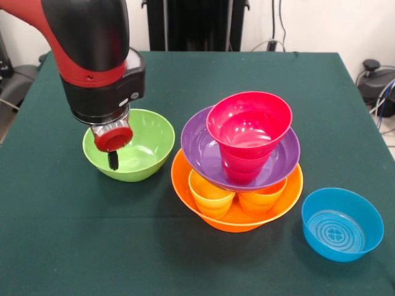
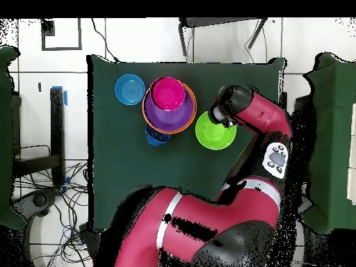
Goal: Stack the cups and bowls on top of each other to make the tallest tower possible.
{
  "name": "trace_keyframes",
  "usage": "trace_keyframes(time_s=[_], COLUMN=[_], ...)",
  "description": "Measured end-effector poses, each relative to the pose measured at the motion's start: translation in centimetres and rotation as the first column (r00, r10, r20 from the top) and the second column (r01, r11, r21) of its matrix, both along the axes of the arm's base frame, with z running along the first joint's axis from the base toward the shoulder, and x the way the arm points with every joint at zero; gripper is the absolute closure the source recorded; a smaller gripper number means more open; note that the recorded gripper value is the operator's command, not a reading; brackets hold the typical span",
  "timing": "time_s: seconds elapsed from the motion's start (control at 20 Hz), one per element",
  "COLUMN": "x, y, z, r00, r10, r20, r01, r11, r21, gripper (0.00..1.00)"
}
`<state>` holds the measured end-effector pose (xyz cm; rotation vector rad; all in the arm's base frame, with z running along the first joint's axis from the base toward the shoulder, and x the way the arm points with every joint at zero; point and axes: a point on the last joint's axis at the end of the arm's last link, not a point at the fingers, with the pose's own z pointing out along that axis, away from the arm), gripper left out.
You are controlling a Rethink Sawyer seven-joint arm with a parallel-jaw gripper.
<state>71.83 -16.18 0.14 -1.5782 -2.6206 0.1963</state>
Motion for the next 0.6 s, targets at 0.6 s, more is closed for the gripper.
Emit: trace_keyframes(time_s=[0.6], x=[0.6], y=[-0.6], z=[-1.5], r00=[0.998], r10=[-0.003], r20=[0.064], r01=[0.005], r11=[0.9996], r21=[-0.029], gripper=[0.0])
